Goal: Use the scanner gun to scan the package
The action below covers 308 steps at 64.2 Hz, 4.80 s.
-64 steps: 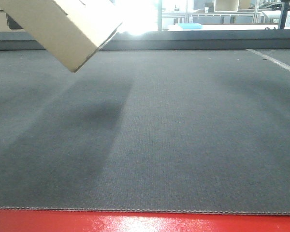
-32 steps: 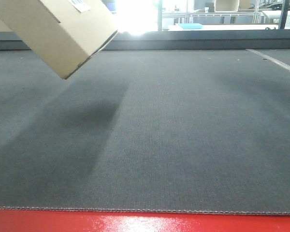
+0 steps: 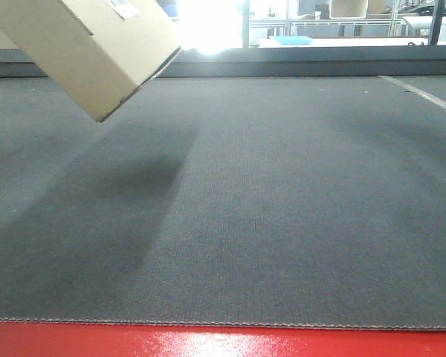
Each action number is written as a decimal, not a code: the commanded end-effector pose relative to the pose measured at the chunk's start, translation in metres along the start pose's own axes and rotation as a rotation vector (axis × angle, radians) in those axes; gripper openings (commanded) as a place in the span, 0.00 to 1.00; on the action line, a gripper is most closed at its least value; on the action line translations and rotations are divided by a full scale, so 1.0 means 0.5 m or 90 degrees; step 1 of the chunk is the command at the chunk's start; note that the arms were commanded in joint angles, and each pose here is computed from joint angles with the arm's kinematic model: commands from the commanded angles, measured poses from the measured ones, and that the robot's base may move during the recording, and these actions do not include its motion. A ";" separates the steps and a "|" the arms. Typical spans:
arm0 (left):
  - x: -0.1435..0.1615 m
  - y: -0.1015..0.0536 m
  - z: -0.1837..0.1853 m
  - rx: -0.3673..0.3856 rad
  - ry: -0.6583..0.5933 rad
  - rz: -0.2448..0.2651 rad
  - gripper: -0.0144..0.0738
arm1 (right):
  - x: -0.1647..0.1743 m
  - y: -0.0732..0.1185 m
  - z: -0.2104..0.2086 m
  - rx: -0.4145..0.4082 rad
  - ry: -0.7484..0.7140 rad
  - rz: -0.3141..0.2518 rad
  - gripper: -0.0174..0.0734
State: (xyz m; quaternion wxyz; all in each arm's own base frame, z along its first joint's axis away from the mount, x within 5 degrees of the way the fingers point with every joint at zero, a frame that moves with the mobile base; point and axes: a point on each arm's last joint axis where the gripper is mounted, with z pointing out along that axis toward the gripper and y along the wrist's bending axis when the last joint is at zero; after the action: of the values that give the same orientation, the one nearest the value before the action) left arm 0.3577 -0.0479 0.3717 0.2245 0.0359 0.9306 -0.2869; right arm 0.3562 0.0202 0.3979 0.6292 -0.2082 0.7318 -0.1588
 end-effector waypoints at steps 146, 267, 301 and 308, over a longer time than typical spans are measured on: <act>-0.033 -0.005 -0.085 -0.312 -0.066 0.127 0.04 | 0.343 0.161 0.011 0.113 -0.032 0.440 0.02; -0.058 0.103 0.066 -0.369 0.061 0.099 0.04 | 0.271 0.149 -0.116 -0.041 0.194 0.422 0.81; -0.058 0.121 0.091 -0.375 0.083 0.095 0.63 | 0.260 0.140 -0.226 -0.035 0.140 0.426 0.81; -0.058 0.114 0.079 -0.375 0.073 0.098 0.87 | 0.248 0.133 -0.242 -0.033 0.120 0.427 0.81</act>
State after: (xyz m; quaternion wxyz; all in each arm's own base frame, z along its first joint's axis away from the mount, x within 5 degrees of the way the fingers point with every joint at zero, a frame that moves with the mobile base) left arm 0.4131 -0.0191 0.3163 0.1784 0.0568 0.9822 0.0162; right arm 0.2197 0.0135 0.2708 0.5538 0.0469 0.8290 0.0617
